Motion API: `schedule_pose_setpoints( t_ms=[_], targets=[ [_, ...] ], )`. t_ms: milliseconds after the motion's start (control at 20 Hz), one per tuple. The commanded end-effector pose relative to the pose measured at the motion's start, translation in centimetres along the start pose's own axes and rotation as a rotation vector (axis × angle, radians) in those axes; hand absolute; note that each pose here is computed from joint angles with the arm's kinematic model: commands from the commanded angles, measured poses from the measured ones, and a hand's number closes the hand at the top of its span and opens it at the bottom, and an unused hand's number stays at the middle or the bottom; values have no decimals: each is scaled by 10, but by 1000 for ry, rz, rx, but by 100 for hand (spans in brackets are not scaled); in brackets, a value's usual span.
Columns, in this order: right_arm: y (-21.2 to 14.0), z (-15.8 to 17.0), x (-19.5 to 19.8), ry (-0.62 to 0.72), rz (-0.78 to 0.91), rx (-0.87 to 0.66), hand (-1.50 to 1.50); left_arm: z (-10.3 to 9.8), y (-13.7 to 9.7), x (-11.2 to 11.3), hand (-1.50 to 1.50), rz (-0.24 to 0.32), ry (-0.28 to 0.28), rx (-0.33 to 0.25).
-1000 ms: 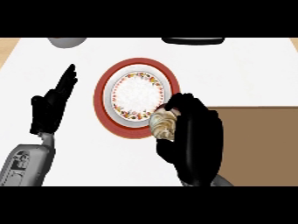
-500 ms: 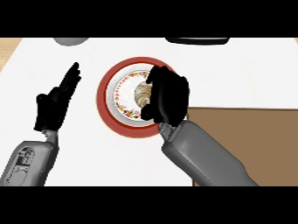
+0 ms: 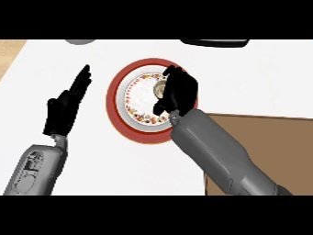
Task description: Pick the cupcake from the tray and place it in the plate
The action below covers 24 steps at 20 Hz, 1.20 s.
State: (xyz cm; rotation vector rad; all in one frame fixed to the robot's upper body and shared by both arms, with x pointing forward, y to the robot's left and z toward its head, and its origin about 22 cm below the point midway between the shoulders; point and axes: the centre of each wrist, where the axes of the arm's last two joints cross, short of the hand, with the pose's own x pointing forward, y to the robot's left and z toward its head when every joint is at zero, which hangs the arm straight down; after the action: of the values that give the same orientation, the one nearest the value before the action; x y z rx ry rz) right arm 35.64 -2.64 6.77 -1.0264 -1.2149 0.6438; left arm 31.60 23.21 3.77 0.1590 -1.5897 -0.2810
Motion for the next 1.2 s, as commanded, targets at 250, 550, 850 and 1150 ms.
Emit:
schedule_pose_setpoints(
  t_ms=[250, 550, 850, 1150],
  targets=[
    [19, -13, -7, 74, -228, -25, -150, -6, -8, 8, 0, -5, -1, -30],
    [9, -8, -2, 21, -523, -187, -150, -8, -9, 15, 0, 11, -12, -1],
    [13, 1, -14, 109, -689, -309, -150, 5, 16, -8, 0, -9, 32, 56],
    [-8, 14, -51, 117, -747, -342, -150, 17, 37, -7, 0, 8, 72, 94]
  ],
)
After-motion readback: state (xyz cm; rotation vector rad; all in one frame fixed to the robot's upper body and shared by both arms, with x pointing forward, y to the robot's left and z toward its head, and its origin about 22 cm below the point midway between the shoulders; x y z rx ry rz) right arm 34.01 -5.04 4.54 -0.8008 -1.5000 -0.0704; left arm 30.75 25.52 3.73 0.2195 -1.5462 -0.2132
